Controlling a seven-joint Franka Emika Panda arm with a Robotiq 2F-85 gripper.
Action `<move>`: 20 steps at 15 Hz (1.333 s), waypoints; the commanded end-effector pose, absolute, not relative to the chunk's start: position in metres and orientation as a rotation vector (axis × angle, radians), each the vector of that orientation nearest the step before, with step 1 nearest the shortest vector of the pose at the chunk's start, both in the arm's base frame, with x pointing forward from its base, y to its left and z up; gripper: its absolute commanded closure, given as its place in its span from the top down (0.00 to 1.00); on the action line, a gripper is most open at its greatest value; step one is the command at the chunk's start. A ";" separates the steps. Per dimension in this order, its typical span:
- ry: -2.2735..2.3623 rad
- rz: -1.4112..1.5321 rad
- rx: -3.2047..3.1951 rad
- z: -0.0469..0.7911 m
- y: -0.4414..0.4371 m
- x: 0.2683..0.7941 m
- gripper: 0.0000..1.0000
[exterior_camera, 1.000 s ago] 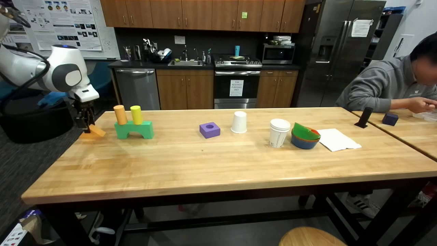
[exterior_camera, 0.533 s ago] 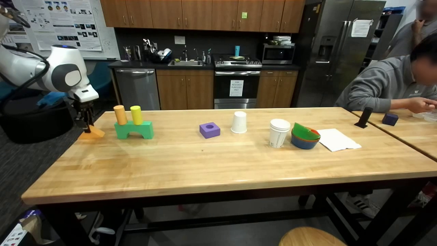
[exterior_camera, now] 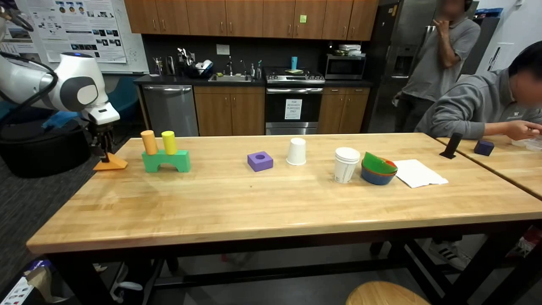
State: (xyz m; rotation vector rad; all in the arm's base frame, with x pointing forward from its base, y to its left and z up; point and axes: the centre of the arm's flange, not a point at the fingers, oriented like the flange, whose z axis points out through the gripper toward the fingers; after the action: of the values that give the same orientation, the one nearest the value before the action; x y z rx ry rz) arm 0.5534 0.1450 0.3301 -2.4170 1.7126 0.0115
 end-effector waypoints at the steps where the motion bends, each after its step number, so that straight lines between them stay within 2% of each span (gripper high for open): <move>1: 1.681 0.026 -2.390 0.351 0.148 0.538 0.16; 14: 1.624 0.002 -2.400 0.375 0.114 0.500 0.16; 20: 1.608 0.013 -2.459 0.420 0.112 0.487 0.16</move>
State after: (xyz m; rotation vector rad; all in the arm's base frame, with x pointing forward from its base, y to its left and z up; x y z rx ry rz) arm 0.5018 0.1160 0.3921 -2.4247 1.6251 0.0035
